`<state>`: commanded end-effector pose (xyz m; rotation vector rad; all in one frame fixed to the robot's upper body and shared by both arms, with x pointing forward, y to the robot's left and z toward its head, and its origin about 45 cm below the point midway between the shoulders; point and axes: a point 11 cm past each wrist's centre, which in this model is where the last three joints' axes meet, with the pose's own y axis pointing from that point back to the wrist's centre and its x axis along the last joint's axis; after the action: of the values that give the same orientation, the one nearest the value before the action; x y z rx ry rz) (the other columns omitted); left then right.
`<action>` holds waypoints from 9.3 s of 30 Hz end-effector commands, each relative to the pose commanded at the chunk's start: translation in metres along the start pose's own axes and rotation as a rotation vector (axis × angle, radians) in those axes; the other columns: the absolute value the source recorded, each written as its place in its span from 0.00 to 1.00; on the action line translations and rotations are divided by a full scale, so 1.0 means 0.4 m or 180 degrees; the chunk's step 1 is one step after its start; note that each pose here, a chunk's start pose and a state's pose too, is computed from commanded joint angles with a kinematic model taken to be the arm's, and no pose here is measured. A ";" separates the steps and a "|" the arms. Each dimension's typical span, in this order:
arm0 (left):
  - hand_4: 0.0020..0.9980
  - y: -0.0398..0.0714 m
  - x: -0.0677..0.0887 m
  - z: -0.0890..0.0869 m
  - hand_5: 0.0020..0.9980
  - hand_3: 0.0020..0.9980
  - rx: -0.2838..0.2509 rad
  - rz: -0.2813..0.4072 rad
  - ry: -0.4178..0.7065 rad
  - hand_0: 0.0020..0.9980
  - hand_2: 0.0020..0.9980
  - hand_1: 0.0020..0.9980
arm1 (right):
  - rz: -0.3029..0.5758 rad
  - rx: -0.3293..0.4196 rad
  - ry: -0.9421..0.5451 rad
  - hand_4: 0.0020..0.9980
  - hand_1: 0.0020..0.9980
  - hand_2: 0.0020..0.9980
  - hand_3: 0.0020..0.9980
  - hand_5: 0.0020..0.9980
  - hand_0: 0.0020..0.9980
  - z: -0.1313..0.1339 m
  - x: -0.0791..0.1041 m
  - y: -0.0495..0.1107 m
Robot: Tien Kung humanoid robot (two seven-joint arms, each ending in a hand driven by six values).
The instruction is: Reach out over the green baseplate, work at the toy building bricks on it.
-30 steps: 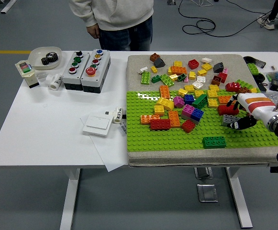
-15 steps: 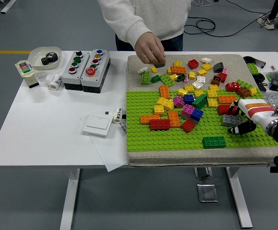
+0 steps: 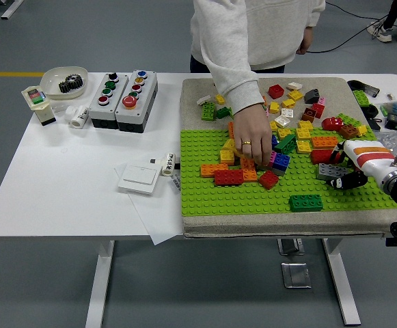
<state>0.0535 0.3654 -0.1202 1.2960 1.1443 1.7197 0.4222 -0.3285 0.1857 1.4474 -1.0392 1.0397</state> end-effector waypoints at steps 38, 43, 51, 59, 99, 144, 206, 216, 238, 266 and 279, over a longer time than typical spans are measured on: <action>0.56 0.001 -0.002 0.007 0.62 0.55 -0.0010 -0.0002 -0.0005 0.61 0.67 0.70 | 0.0024 0.0094 0.0082 0.82 0.36 0.46 0.49 0.42 0.29 0.001 -0.004 0.005; 0.56 0.001 -0.001 0.008 0.62 0.55 -0.0011 0.0000 -0.0009 0.61 0.66 0.70 | 0.0098 0.0267 0.0133 0.81 0.36 0.46 0.49 0.43 0.29 -0.019 0.023 0.024; 0.56 0.001 0.000 0.009 0.62 0.55 -0.0011 0.0005 -0.0013 0.61 0.67 0.70 | 0.0098 0.0393 0.0160 0.81 0.36 0.46 0.49 0.44 0.29 -0.035 0.030 0.039; 0.56 0.001 0.000 0.009 0.62 0.55 -0.0012 0.0005 -0.0005 0.61 0.66 0.70 | 0.0181 0.0337 0.0102 0.80 0.36 0.46 0.49 0.44 0.29 -0.014 0.044 0.046; 0.56 0.000 0.000 0.005 0.62 0.55 0.0001 0.0004 -0.0008 0.61 0.66 0.70 | 0.0195 0.0415 0.0237 0.80 0.36 0.46 0.49 0.47 0.29 -0.002 0.065 0.085; 0.56 0.000 0.002 0.007 0.63 0.55 -0.0001 0.0007 -0.0028 0.61 0.66 0.70 | -0.0163 0.0661 0.1046 0.81 0.36 0.47 0.49 0.49 0.28 0.027 0.053 0.161; 0.56 0.000 0.008 0.023 0.62 0.55 -0.0031 0.0022 -0.0021 0.61 0.66 0.70 | -0.0034 0.1069 0.0913 0.83 0.36 0.47 0.50 0.51 0.28 -0.102 0.046 0.101; 0.56 0.000 0.010 0.021 0.62 0.55 -0.0026 0.0027 -0.0043 0.61 0.67 0.70 | 0.0061 0.1047 0.0739 0.84 0.43 0.51 0.51 0.50 0.35 -0.097 0.101 0.139; 0.56 -0.002 0.015 0.011 0.62 0.55 0.0002 0.0048 -0.0067 0.61 0.66 0.70 | 0.0431 0.0518 0.0631 0.85 0.50 0.56 0.52 0.51 0.44 0.046 0.196 0.167; 0.56 -0.002 0.014 0.010 0.62 0.55 0.0004 0.0039 -0.0074 0.61 0.66 0.70 | 0.0497 0.0208 0.0540 0.87 0.50 0.56 0.52 0.53 0.45 0.129 0.226 0.164; 0.56 -0.002 0.013 0.012 0.62 0.55 0.0003 0.0027 -0.0107 0.61 0.66 0.70 | 0.0171 0.0599 0.0525 0.87 0.56 0.65 0.58 0.52 0.52 0.031 0.132 0.113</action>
<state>0.0566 0.3716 -0.1185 1.3271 1.1220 1.6974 0.3927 -0.3492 0.2465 1.4613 -0.8843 1.3016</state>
